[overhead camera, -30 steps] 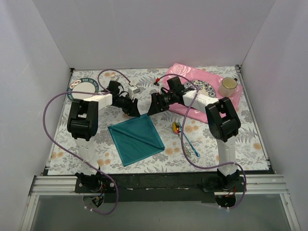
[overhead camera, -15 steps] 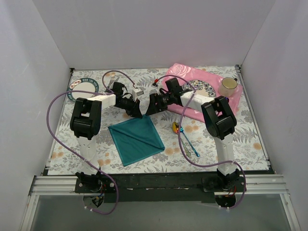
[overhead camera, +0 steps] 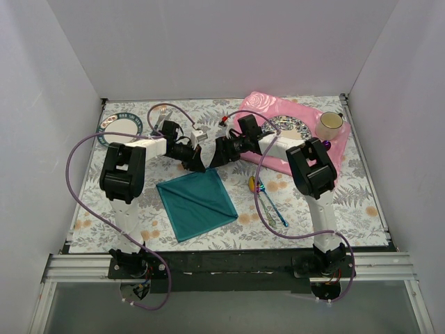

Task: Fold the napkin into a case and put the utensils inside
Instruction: Pick up the upper triangle-folded napkin from the center of the board.

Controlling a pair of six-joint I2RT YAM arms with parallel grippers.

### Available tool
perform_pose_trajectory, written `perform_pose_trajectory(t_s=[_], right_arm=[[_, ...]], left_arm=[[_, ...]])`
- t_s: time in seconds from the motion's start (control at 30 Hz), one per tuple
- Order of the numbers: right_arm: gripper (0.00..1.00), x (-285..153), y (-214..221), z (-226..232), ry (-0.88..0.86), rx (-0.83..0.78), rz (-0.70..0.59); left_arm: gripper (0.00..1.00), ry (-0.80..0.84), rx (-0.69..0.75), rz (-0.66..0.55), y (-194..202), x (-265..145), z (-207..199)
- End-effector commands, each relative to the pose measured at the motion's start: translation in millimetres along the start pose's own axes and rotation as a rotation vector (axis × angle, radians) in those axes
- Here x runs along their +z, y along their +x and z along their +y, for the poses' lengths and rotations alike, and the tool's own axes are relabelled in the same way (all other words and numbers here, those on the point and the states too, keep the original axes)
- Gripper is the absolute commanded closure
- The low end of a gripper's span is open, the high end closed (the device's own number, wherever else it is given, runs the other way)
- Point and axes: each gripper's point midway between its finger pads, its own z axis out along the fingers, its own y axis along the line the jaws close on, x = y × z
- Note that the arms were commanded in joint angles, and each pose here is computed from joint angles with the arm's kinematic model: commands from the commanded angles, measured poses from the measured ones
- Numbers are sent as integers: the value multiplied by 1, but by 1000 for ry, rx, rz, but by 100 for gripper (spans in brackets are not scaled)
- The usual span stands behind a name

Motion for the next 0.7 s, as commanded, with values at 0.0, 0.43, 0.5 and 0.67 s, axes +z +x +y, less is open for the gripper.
perform_pose_trajectory(t_s=[0.0, 0.43, 0.5, 0.67], right_arm=[[18, 8, -16, -3, -24, -64, -47], [37, 10, -1, 11, -135, -36, -20], [43, 11, 2, 12, -147, -31, -12], [45, 10, 3, 18, -176, -24, -11]], left_arm=[[100, 13, 124, -63, -29, -16, -21], [100, 22, 182, -88, -36, -21, -30], [100, 21, 185, -88, -36, -20, -30], [100, 16, 190, -86, -37, -20, -29]])
